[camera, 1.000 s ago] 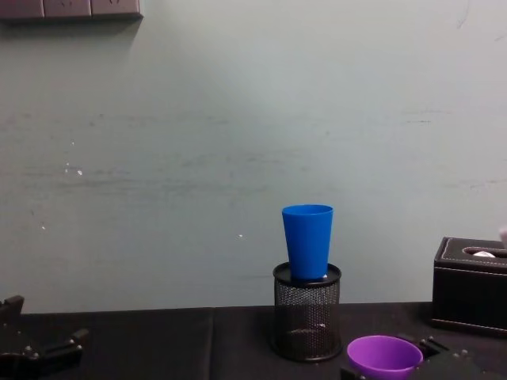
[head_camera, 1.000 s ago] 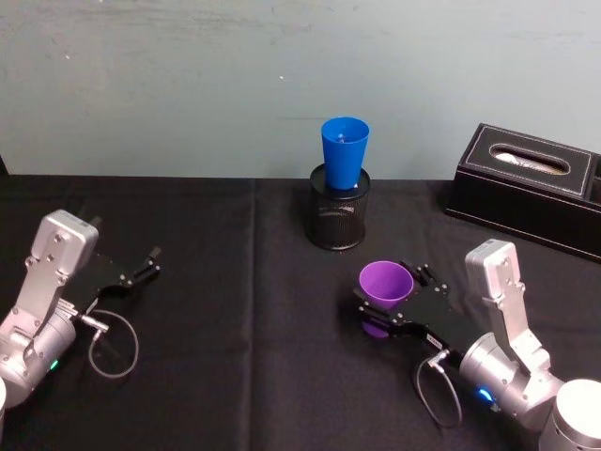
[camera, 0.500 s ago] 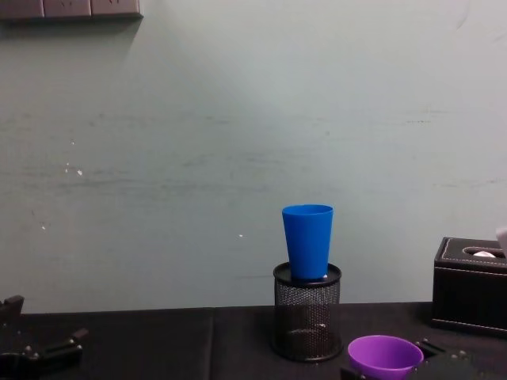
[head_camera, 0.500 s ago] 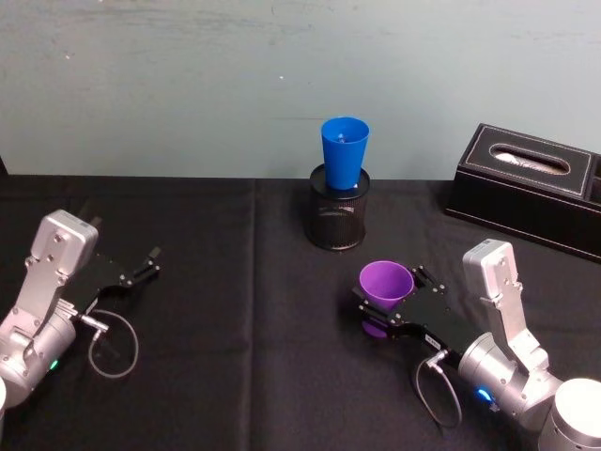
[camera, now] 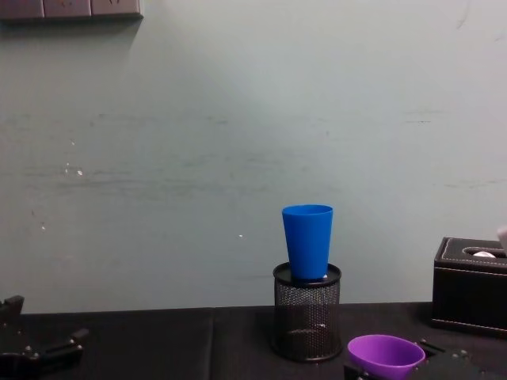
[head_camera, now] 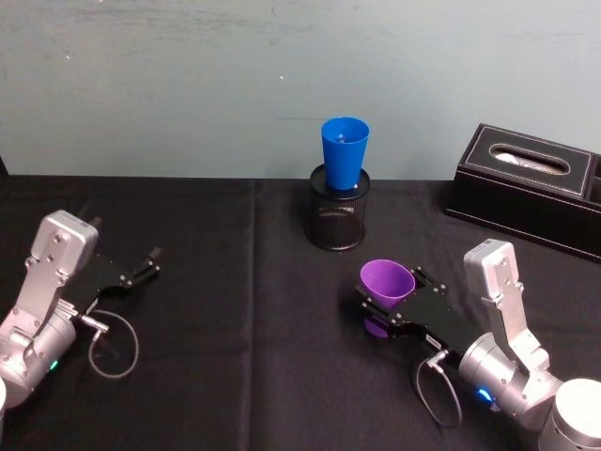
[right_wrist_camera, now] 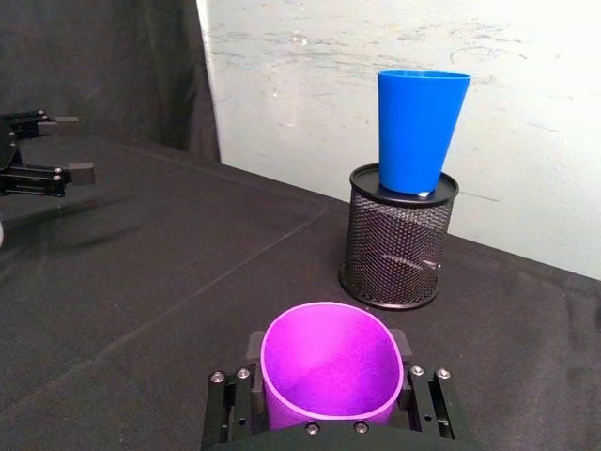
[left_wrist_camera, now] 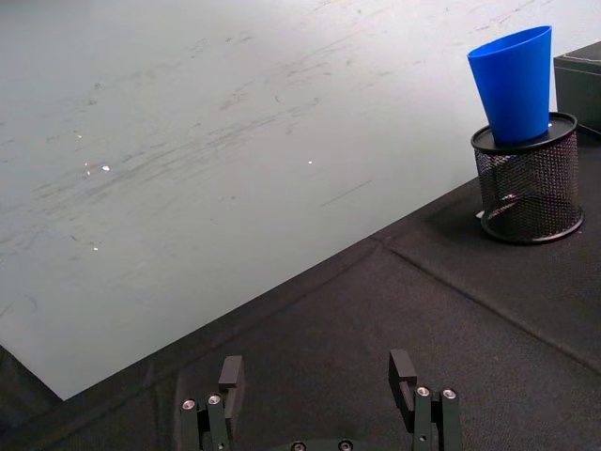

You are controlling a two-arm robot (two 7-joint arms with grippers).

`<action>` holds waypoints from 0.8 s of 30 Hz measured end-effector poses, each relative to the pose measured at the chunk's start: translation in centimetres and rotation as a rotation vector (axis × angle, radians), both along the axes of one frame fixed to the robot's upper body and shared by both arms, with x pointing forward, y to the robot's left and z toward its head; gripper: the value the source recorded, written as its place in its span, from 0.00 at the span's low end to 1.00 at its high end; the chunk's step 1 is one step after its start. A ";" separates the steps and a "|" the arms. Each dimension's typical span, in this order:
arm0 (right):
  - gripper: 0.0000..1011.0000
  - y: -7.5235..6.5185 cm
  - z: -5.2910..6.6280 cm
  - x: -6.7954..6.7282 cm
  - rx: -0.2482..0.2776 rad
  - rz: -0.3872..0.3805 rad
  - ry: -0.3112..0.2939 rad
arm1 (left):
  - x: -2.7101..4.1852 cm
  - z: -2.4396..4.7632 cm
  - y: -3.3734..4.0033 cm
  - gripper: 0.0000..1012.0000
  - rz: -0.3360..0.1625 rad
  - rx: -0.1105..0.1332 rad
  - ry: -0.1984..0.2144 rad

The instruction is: Pick up one cup with a gripper and tap it against the other cup.

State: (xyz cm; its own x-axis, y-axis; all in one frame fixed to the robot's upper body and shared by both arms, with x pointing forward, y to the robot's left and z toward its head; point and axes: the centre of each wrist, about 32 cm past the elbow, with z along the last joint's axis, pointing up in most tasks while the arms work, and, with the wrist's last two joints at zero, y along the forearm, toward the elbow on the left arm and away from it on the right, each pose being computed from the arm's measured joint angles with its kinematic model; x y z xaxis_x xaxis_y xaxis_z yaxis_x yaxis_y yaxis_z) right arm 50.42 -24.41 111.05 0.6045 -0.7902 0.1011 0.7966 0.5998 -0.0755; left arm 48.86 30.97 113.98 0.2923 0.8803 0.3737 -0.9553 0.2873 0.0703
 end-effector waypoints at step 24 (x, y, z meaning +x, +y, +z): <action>0.75 -0.1 0.3 -0.3 0.033 0.007 -0.060 | 0.00 0.00 0.00 1.00 0.000 0.000 0.000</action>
State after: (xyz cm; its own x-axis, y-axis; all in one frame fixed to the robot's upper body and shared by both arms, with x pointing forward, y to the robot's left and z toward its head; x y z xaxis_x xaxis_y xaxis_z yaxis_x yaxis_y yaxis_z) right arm 50.09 -24.51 111.31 0.6035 -0.7895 0.1115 0.7950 0.6066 -0.0074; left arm 48.86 30.97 113.98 0.2923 0.8803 0.3737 -0.9553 0.2873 0.0702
